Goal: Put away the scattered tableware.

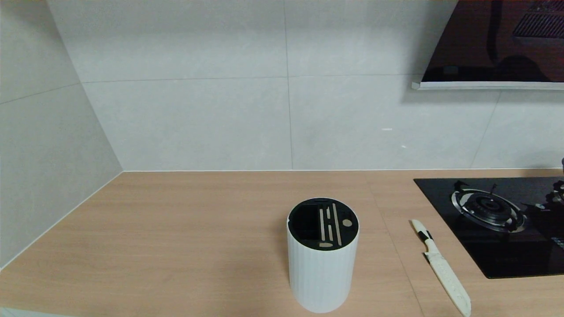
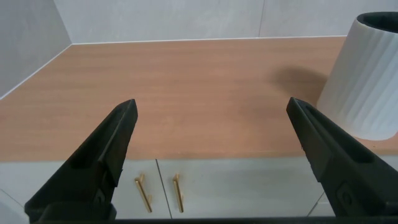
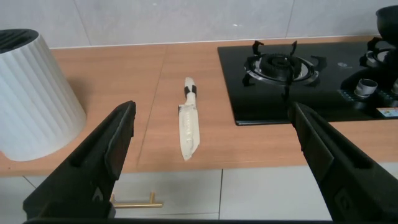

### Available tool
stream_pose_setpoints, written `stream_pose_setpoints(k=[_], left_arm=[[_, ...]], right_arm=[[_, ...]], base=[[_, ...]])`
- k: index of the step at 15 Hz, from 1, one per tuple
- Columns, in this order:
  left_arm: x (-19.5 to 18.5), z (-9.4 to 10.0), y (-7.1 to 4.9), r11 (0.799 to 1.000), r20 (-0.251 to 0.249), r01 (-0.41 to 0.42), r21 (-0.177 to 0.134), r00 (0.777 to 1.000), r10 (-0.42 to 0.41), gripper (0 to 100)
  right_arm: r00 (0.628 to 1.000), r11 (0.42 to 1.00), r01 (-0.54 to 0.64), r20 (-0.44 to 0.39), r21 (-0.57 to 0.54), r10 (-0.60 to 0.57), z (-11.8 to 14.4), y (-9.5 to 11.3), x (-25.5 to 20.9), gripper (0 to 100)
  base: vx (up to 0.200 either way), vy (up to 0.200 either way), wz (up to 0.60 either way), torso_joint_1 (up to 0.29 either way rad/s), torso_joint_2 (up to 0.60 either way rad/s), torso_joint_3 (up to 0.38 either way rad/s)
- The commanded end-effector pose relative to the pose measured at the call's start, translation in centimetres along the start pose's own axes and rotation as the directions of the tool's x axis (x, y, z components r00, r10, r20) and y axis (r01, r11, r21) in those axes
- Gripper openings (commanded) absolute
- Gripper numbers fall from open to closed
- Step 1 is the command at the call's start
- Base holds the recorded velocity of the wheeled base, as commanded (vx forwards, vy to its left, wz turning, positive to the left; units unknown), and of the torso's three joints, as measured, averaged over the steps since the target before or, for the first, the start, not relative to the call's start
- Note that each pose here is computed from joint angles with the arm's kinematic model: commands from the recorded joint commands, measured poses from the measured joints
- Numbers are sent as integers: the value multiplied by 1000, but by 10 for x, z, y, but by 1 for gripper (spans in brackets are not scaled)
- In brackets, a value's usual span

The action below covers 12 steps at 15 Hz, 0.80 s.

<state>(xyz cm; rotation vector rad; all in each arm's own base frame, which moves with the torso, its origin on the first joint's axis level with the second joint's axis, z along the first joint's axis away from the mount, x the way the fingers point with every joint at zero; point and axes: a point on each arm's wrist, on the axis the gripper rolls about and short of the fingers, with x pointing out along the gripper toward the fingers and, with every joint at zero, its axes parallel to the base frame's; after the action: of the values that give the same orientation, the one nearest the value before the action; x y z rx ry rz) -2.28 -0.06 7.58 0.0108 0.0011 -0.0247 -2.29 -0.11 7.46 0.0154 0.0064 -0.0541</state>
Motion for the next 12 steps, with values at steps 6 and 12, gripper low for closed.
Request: stream_pose_setpoints(k=[6,12], left_arm=[[0,0,0,1000,0,0,0,1000,0,100],[0,0,0,1000,0,-2,0,1000,2,100]], right_arm=[[1000,999,-15,-15,-44,14,1,0,1,100],[992,995,-101,-76,-15,100,61,2,17,100]], base=[[0,0,0,0,0,0],[0,0,0,0,0,0]])
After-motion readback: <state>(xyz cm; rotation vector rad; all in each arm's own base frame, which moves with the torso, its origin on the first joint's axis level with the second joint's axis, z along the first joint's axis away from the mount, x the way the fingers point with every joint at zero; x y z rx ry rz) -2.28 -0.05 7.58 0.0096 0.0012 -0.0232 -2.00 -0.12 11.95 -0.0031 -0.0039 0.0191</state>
